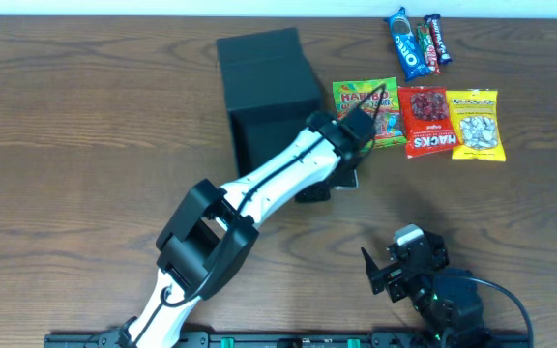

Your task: Pack container

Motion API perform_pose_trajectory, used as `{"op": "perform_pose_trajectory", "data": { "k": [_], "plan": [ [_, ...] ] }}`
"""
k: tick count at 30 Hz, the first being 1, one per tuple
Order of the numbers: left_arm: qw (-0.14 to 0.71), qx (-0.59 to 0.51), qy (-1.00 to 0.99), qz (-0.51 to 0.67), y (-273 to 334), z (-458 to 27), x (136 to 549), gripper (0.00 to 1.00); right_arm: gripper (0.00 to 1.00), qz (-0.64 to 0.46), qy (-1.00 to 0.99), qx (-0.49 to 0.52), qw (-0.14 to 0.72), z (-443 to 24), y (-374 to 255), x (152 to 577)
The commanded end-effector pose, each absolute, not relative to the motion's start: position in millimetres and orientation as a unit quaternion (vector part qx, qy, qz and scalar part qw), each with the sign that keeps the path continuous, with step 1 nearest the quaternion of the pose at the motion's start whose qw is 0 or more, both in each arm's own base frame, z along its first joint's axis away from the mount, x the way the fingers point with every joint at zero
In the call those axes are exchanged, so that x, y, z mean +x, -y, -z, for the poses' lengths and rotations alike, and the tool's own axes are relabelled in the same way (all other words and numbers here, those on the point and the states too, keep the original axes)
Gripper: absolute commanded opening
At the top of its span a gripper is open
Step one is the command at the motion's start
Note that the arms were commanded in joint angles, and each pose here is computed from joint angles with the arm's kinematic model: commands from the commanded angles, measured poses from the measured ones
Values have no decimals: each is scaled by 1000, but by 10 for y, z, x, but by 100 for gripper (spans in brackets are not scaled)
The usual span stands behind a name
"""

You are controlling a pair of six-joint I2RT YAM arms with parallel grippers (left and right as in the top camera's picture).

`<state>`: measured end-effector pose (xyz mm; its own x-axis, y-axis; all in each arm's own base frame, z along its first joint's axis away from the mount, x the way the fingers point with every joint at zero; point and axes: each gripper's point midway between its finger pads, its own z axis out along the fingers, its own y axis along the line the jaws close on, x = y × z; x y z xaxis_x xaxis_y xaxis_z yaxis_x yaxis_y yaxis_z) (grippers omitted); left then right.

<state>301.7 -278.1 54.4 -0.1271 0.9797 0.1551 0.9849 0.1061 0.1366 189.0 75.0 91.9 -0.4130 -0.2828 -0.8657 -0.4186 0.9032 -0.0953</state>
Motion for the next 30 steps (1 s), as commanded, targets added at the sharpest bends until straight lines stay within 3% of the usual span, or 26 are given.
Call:
{"op": "perform_pose_trajectory", "data": {
  "k": [1,30],
  "plan": [
    [26,-673,730,115,2752,-473,2976,6,99,-63,-838,-209,499,-894,-734,1894],
    [6,-684,704,190,2661,-548,3209,7,99,-63,-838,-209,499,-895,-734,1895]
  ]
}}
